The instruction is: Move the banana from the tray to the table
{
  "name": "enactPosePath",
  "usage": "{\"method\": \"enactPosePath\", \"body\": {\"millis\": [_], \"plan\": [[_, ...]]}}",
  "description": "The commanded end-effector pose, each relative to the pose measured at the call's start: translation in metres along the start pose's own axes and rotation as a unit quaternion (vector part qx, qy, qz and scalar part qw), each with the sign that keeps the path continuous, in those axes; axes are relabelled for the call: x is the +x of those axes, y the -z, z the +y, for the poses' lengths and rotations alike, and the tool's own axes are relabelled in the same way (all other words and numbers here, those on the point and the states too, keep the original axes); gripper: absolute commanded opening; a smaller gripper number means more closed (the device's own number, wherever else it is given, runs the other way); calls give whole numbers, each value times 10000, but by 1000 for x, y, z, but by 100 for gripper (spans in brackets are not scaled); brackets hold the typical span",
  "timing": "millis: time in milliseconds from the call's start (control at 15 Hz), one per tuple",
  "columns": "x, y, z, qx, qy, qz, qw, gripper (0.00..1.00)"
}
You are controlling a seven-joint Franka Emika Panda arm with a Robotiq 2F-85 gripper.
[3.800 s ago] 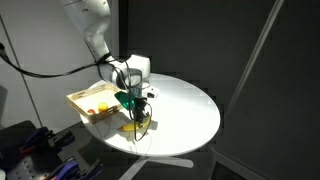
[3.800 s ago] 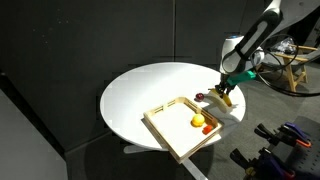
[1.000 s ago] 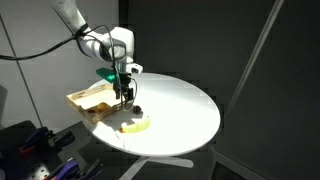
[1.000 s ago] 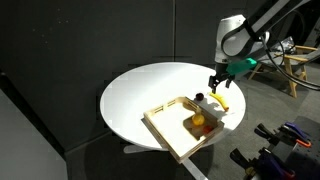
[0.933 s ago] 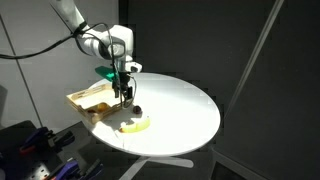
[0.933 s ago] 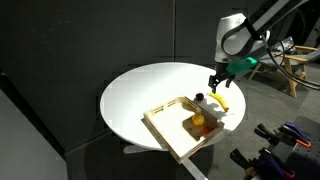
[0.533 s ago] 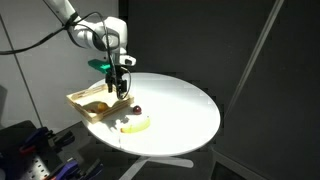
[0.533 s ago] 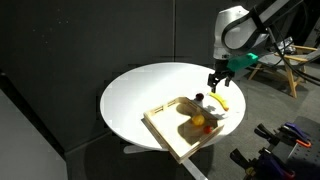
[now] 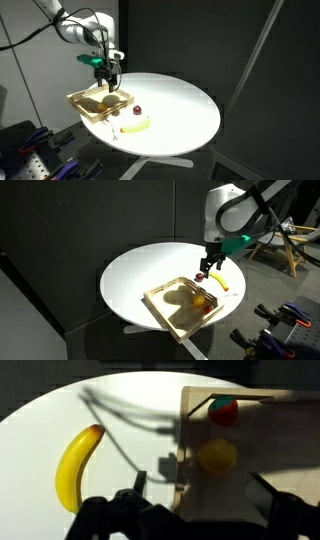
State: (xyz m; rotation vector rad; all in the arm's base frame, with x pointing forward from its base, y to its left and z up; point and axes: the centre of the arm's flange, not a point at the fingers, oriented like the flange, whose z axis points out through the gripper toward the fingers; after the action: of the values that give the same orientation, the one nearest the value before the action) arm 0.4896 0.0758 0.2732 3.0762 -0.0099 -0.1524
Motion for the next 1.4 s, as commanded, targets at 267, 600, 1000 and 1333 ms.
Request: {"method": "enactPosePath", "body": {"millis": [267, 600, 1000, 1333], "plan": [[-10, 7, -54, -96, 271, 85, 9996, 100], [-20, 15, -65, -86, -177, 186, 9996, 100], [-36, 35, -58, -201, -651, 207, 9975, 100], [-54, 54, -48, -286, -638, 96, 9975, 100]]}}
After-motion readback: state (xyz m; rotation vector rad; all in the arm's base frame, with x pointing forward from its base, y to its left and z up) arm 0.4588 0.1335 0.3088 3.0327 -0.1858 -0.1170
